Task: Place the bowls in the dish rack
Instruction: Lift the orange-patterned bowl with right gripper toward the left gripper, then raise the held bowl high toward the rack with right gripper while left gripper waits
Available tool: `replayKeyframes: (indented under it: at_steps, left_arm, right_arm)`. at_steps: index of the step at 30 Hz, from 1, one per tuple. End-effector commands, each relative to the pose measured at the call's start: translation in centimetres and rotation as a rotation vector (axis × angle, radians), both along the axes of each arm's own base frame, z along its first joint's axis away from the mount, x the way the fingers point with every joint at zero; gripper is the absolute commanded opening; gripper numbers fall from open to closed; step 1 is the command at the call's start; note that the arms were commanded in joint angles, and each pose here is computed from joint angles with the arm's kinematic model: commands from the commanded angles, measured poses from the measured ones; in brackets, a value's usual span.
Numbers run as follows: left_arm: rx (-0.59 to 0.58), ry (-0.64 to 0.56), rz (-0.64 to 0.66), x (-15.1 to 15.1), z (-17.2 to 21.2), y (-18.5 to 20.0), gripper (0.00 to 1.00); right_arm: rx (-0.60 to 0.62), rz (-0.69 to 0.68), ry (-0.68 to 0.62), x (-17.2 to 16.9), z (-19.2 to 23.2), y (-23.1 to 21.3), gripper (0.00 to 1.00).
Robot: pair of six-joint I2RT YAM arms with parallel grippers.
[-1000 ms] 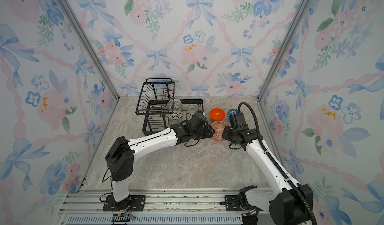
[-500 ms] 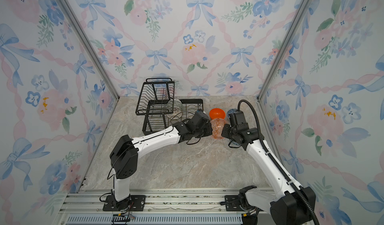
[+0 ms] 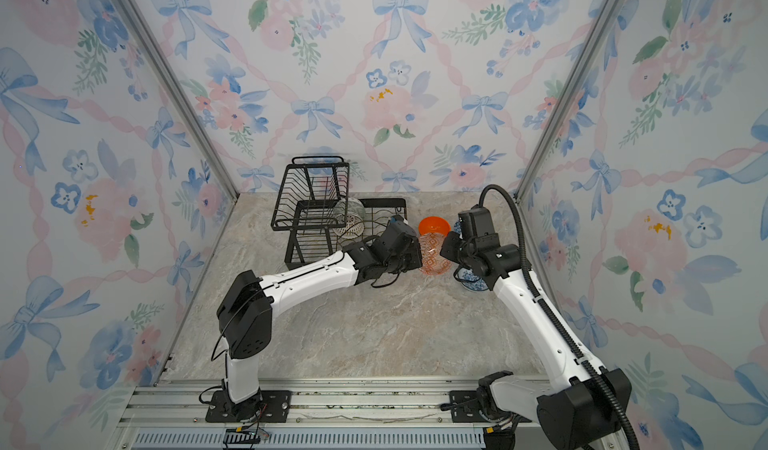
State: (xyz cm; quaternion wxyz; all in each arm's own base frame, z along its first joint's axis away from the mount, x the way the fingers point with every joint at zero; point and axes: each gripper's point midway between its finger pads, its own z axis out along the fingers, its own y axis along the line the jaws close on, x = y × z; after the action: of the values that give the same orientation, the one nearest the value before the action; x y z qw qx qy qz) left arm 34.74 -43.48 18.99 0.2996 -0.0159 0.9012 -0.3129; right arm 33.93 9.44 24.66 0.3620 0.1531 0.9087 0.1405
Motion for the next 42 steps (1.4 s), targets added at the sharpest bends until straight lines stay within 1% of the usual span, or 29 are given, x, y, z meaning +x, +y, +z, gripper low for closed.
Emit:
replayKeyframes:
  at_steps: [1,4,7,8,11,12,13,15,16,19,23,26,30,33,36,39,42]
  left_arm:
    - [-0.053,-0.101,0.045,1.0,4.6,1.2,0.00]
    - [-0.035,-0.138,0.074,1.4,5.3,2.1,0.00]
    - [-0.015,-0.170,0.093,2.0,5.8,2.8,0.00]
    - [-0.008,-0.182,0.103,2.2,6.0,3.1,0.00]
    - [0.012,-0.230,0.147,3.0,7.3,4.2,0.00]
    - [0.022,-0.252,0.156,3.2,7.7,4.5,0.00]
    - [0.032,-0.275,0.168,3.5,8.3,4.8,0.00]
    - [0.057,-0.328,0.192,3.9,9.7,5.6,0.00]
    - [0.066,-0.349,0.203,4.1,10.4,5.9,0.00]
    - [0.089,-0.410,0.245,4.9,12.2,6.9,0.00]
    - [0.108,-0.497,0.300,6.3,14.7,8.2,0.00]
    - [0.094,-0.580,0.334,7.1,16.9,8.8,0.00]
    - [0.047,-0.713,0.376,7.6,19.6,9.2,0.00]
    - [0.025,-0.796,0.390,8.0,21.1,9.1,0.00]
    - [0.055,-0.844,0.409,8.6,22.0,9.0,0.00]
    - [0.042,-0.897,0.423,8.8,23.2,8.9,0.00]
    - [0.032,-0.932,0.427,9.0,23.9,8.5,0.00]
  right_arm:
    - [0.011,-0.006,-0.008,0.2,1.0,0.0,0.41]
    - [0.014,-0.011,-0.018,0.1,1.6,-0.2,0.44]
    - [0.025,-0.011,-0.020,0.1,2.1,-0.3,0.50]
    - [0.049,-0.032,-0.016,0.1,2.3,-0.4,0.54]
    - [0.067,-0.048,-0.030,0.0,3.2,-0.8,0.64]
    - [0.079,-0.053,-0.039,-0.1,3.7,-0.9,0.69]
    - [0.091,-0.056,-0.045,-0.1,4.0,-0.9,0.76]
    - [0.121,-0.068,-0.070,-0.2,5.2,-1.1,1.00]
    - [0.134,-0.074,-0.082,-0.2,5.7,-1.2,0.97]
    - [0.198,-0.076,-0.139,0.0,7.8,-0.8,0.97]
    - [0.349,-0.075,-0.232,0.6,11.1,0.3,0.97]
    - [0.459,-0.093,-0.289,1.3,13.8,0.9,0.97]
    - [0.586,-0.160,-0.307,2.3,16.6,1.0,0.97]
    - [0.693,-0.180,-0.320,3.2,18.4,1.7,0.97]
    - [0.800,-0.202,-0.335,4.0,20.0,2.4,0.97]
    - [0.905,-0.224,-0.358,4.9,21.4,3.2,0.97]
    - [0.977,-0.219,-0.385,5.7,22.8,4.5,0.97]
